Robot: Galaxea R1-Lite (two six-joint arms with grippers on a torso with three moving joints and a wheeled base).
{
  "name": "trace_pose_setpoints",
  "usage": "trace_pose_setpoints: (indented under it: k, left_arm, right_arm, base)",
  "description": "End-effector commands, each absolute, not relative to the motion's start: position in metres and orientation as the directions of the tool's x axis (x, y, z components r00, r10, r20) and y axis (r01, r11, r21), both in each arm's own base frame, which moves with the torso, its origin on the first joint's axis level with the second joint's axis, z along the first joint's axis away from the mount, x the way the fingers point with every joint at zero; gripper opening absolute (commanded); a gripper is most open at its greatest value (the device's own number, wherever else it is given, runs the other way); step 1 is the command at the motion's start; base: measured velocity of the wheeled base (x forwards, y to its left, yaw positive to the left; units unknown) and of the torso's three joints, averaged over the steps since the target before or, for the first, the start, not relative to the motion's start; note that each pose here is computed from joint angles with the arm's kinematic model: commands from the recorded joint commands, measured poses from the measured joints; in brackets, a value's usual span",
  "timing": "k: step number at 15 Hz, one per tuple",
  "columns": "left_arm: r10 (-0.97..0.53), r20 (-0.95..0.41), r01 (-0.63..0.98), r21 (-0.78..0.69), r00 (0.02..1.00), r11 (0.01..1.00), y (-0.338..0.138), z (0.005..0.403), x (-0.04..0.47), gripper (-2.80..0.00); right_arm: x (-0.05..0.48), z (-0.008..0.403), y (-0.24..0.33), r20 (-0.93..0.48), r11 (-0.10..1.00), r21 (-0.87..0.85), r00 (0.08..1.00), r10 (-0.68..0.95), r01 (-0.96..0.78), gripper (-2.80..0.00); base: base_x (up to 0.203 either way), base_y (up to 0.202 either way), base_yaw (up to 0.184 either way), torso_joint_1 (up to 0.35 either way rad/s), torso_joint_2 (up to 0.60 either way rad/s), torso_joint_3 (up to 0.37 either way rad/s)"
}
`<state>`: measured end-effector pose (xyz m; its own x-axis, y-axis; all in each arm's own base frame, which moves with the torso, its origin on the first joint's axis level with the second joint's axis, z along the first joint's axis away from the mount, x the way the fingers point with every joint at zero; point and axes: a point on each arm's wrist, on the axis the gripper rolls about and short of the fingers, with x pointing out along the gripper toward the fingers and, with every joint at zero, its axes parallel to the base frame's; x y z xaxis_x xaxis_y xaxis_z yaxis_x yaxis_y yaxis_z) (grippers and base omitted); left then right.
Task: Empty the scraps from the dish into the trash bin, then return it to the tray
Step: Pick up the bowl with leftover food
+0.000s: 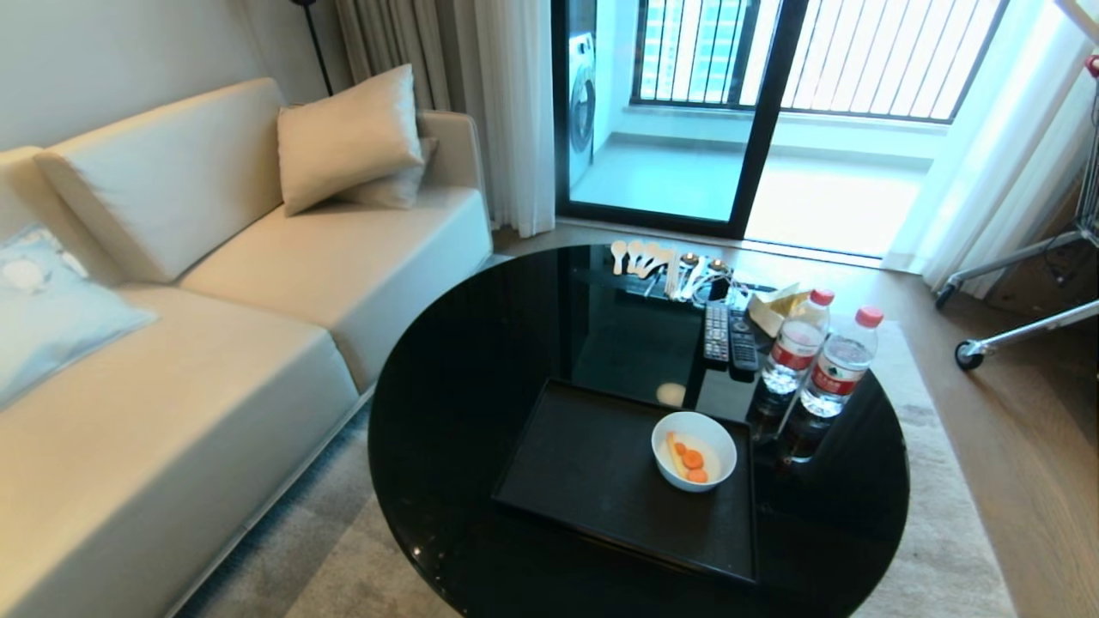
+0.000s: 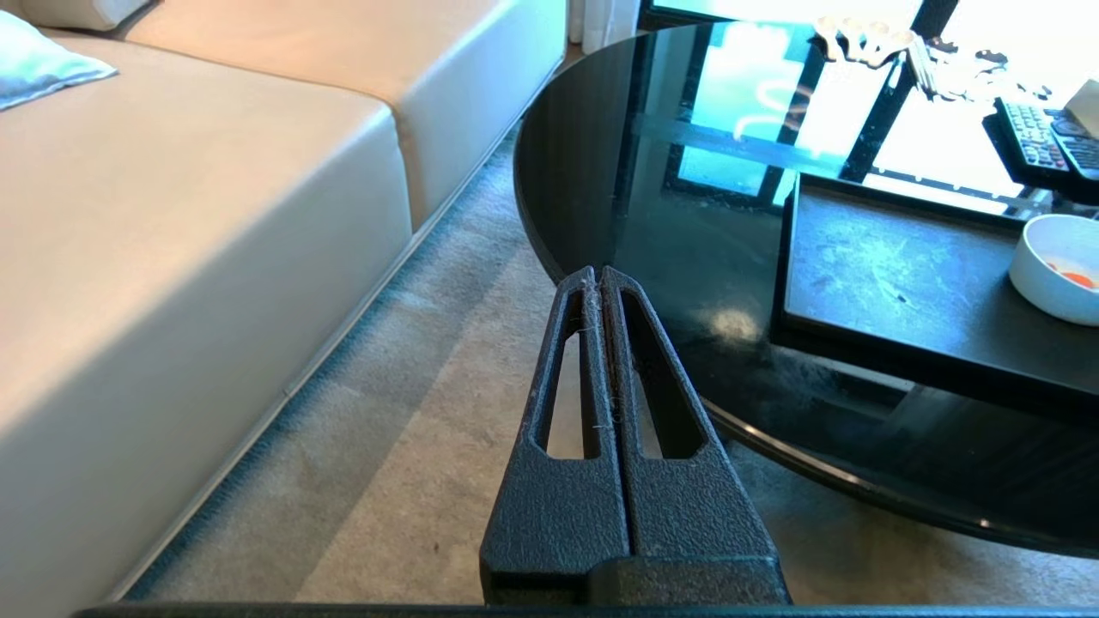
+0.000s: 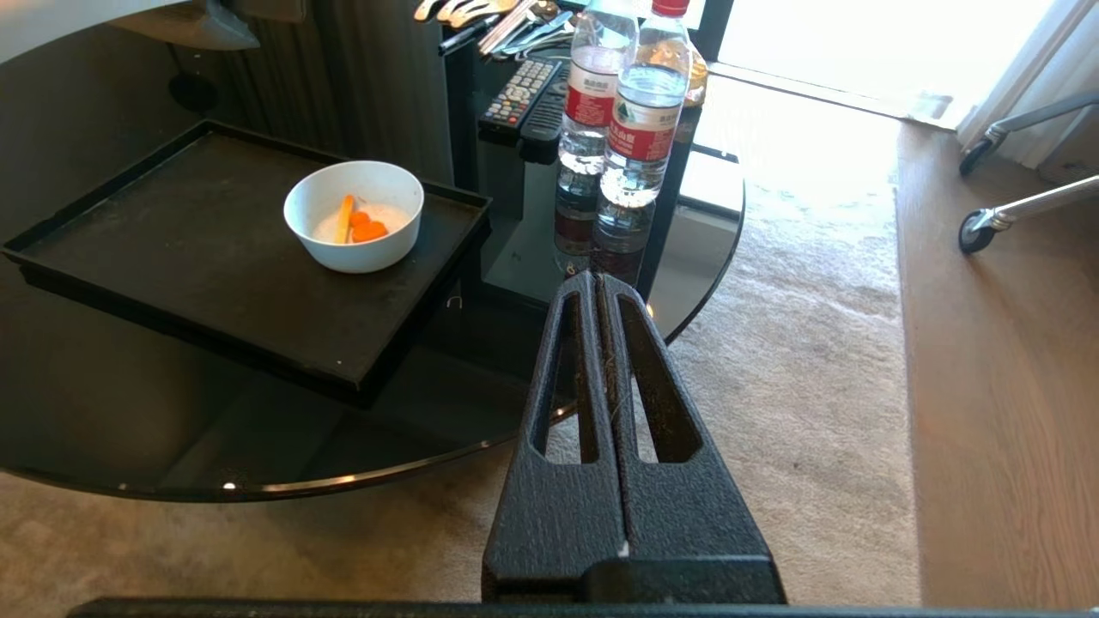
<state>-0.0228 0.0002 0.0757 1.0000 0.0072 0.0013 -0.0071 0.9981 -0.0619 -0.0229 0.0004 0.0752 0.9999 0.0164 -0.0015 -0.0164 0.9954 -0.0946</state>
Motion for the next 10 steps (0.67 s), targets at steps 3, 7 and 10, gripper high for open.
trace_pose_setpoints:
  k: [3,7,10]
  left_arm:
    - [0.008,0.002,-0.008,-0.063,1.000,0.998,0.0002,0.0756,-0.0228,-2.80]
    - [0.008,0.002,-0.008,-0.063,1.000,0.998,0.0002,0.0756,-0.0228,-2.80]
    - [0.008,0.002,-0.008,-0.063,1.000,0.998,0.0002,0.0756,-0.0228,-2.80]
  right_arm:
    - [-0.0228,0.0752,0.0005,-0.003,0.996,-0.092,1.000,0.018,-0.019,-2.80]
    - [-0.0228,0.0752,0.0008,-0.003,0.994,-0.105,1.000,0.030,-0.030,-2.80]
    - [-0.0237,0.0796,0.0016,0.022,0.985,-0.160,0.998,0.067,-0.062,-2.80]
  base:
    - [0.000,0.000,0.000,0.000,0.00,0.000]
    - [0.000,0.000,0.000,0.000,0.00,0.000]
    - [0.000,0.000,0.000,0.000,0.00,0.000]
